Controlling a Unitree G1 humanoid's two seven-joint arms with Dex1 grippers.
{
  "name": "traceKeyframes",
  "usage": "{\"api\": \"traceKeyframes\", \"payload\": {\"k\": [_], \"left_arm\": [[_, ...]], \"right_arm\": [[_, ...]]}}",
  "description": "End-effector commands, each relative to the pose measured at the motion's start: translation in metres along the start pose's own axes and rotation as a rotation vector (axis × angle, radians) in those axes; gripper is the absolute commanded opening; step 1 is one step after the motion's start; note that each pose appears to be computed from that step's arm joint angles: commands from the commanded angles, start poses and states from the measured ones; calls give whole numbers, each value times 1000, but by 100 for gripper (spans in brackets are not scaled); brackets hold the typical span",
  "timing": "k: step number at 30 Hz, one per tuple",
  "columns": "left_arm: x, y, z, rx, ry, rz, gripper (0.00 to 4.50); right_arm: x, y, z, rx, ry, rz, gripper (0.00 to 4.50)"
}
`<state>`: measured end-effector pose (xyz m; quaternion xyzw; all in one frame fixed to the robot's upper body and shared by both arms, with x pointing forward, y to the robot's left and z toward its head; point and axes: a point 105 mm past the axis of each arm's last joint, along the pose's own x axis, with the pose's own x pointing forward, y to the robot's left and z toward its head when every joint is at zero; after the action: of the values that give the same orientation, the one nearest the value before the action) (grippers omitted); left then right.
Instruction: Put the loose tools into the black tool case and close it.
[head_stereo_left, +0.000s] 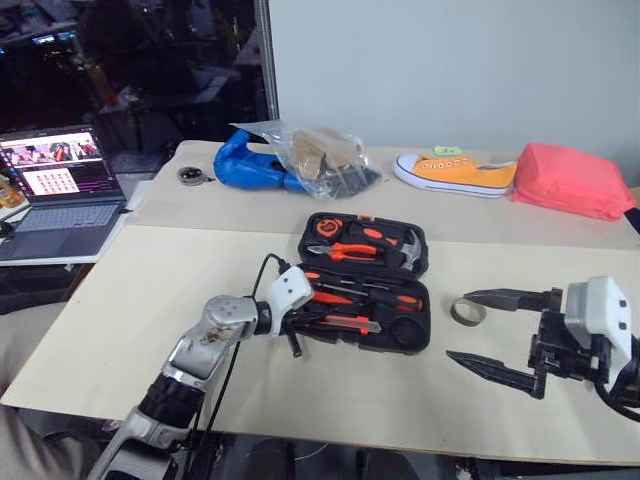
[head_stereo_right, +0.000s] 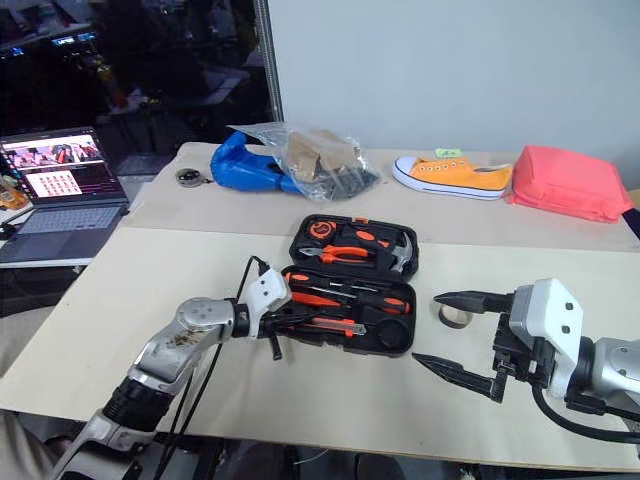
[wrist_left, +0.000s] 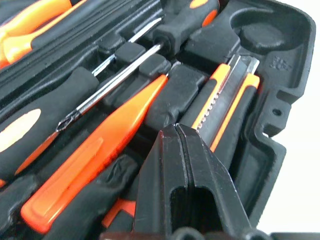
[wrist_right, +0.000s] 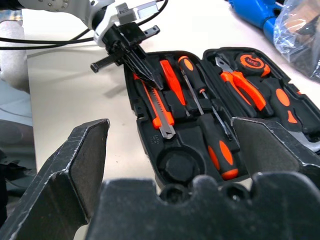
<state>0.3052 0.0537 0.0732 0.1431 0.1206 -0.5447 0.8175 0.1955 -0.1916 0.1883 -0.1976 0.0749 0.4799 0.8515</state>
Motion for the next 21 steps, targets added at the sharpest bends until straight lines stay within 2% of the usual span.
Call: {"api": "traceKeyframes", "payload": {"k": [1,4,7,10,11,14,16,17,21], "left_arm": [[-10,-4,19,-33,-145,3,3],[-35,-5,53,-7,-249,-8,3],[-60,-16,81,-38,-324,-104,65],[-81,-29,103,-15,-352,-175,161],[-87,-34,108,-8,-348,-196,203],[-98,-45,115,10,-315,-220,299],[-100,-50,115,9,-282,-223,384],[-103,-52,114,16,-264,-227,405],[-105,-56,115,26,-245,-225,405]], "right_arm": [[-8,-8,5,5,6,-79,450],[-8,-18,-6,6,61,-149,450],[-6,-24,-20,47,127,-181,450],[-6,-37,-42,104,285,-224,450],[-4,-40,-47,132,313,-209,397],[5,-48,-54,124,358,-166,312],[11,-61,-61,114,391,-184,233],[15,-64,-65,112,415,-179,231],[29,-76,-83,119,494,-171,231]]}}
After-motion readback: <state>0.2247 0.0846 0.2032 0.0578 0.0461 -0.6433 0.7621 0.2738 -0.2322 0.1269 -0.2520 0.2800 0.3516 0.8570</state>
